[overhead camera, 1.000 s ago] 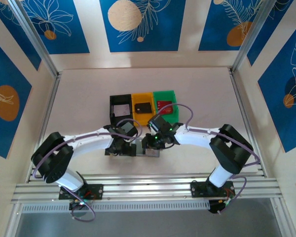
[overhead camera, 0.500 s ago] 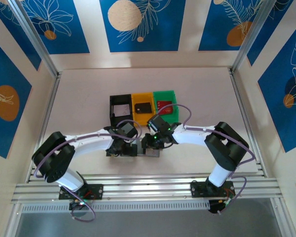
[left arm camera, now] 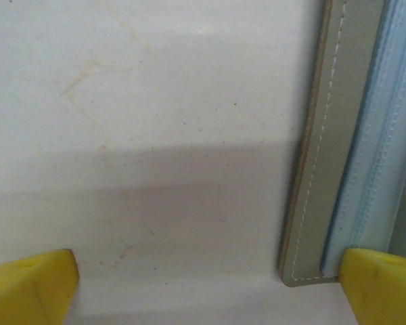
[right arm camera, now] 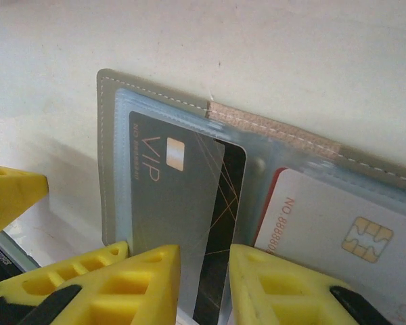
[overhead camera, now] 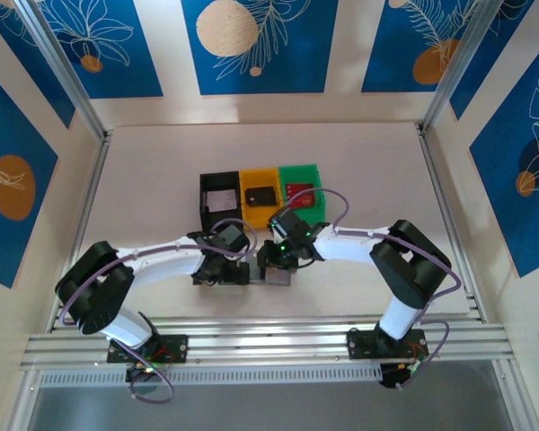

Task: Take the credit cards out of the card holder

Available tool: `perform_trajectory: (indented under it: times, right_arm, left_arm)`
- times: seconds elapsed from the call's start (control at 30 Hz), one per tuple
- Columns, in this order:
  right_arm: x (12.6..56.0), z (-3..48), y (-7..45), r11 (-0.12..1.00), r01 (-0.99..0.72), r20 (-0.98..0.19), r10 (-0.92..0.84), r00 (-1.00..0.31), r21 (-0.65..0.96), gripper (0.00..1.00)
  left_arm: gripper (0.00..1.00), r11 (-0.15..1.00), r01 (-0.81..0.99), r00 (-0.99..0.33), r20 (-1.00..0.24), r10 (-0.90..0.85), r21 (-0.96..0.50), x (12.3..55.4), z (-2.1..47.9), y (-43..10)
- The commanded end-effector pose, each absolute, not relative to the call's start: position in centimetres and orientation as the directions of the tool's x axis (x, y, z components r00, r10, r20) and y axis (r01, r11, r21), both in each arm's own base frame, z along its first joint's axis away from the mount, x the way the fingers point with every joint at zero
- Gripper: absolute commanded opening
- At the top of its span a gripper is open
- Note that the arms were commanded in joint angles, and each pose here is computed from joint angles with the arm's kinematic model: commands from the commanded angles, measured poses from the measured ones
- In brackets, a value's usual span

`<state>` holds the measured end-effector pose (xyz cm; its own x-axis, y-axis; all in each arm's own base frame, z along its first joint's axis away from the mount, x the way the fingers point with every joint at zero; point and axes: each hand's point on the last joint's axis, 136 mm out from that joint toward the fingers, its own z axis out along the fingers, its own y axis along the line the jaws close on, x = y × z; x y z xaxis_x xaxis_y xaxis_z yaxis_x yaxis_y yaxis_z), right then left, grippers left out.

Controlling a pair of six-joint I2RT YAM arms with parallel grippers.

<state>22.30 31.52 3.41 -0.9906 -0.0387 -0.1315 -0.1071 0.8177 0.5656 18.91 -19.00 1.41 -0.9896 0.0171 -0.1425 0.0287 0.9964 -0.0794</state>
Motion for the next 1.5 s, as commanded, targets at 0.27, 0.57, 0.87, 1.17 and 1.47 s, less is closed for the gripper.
perform_trajectory:
  times: [0.27,0.57,0.87,1.17,1.47]
  right_arm:
    - [21.9,2.8,30.8,0.824,-0.097,-0.122,-0.034,-0.992,0.558,0.25]
    - [21.5,2.3,31.1,0.826,-0.098,-0.111,-0.043,-0.993,0.555,0.22]
    - [20.9,2.3,32.0,0.795,-0.119,-0.112,-0.064,-0.992,0.595,0.17]
    - [20.7,2.6,32.2,0.777,-0.127,-0.12,-0.067,-0.99,0.616,0.12]
    - [20.7,2.8,32.0,0.775,-0.13,-0.126,-0.065,-0.99,0.618,0.08]
  left_arm:
    - [1.0,0.999,-0.006,-0.999,-0.048,-0.008,-0.047,16.8,-1.4,-17.7]
    - [1.0,0.999,-0.008,-0.999,-0.047,-0.01,-0.052,16.9,-1.4,-17.9]
    - [1.0,0.999,-0.009,-0.999,-0.043,-0.011,-0.049,16.8,-1.5,-17.8]
    - [1.0,0.999,-0.009,-0.999,-0.043,-0.011,-0.051,16.8,-1.6,-17.9]
    - [1.0,0.999,-0.006,-0.999,-0.042,-0.008,-0.049,16.8,-1.6,-17.9]
